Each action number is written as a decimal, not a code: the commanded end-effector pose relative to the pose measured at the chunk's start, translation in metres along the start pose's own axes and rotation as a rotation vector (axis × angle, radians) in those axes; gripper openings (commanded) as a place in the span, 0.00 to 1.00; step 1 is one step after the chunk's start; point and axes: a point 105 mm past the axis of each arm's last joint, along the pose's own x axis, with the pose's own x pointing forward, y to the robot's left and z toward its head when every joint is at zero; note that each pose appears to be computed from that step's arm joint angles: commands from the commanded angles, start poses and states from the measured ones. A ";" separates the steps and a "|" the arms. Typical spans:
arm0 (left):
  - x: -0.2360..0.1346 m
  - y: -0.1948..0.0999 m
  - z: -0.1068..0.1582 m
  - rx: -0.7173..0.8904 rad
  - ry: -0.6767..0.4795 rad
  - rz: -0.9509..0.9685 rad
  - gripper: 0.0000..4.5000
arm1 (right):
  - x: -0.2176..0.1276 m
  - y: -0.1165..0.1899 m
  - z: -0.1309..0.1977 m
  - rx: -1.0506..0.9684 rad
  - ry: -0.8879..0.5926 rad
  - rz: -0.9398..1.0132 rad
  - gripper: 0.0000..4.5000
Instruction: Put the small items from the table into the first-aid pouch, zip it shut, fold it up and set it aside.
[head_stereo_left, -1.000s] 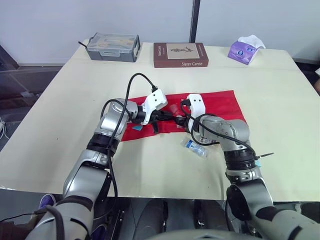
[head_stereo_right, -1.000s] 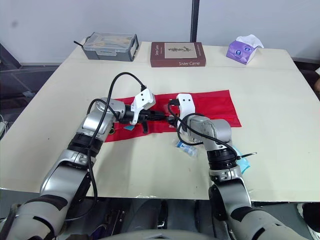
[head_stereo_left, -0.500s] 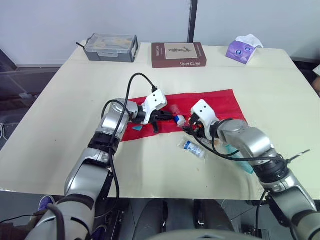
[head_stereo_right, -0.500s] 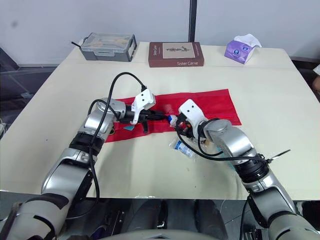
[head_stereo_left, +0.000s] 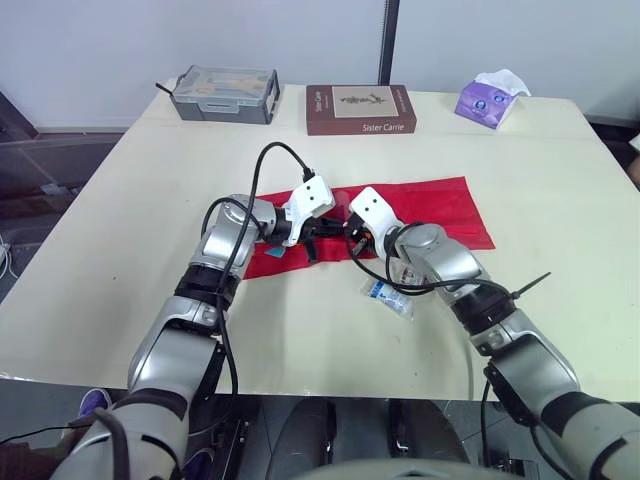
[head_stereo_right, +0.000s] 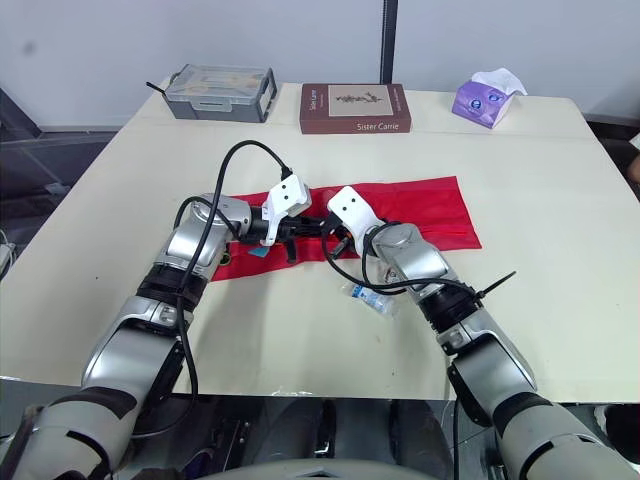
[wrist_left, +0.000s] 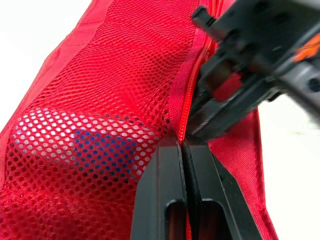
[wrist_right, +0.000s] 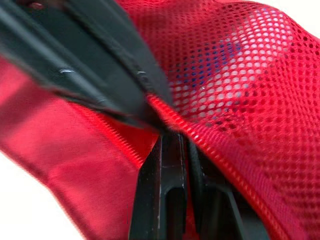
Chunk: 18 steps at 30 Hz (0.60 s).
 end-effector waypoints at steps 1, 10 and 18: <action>-0.002 0.004 0.004 0.046 -0.013 0.013 0.00 | -0.029 -0.008 0.032 -0.027 -0.166 0.070 0.09; -0.015 0.008 -0.010 -0.009 -0.025 0.020 0.00 | -0.150 -0.009 0.037 -0.130 -0.380 0.152 0.90; -0.024 0.000 -0.015 -0.048 -0.067 -0.014 0.00 | -0.271 -0.020 -0.004 -0.147 -0.273 0.087 0.99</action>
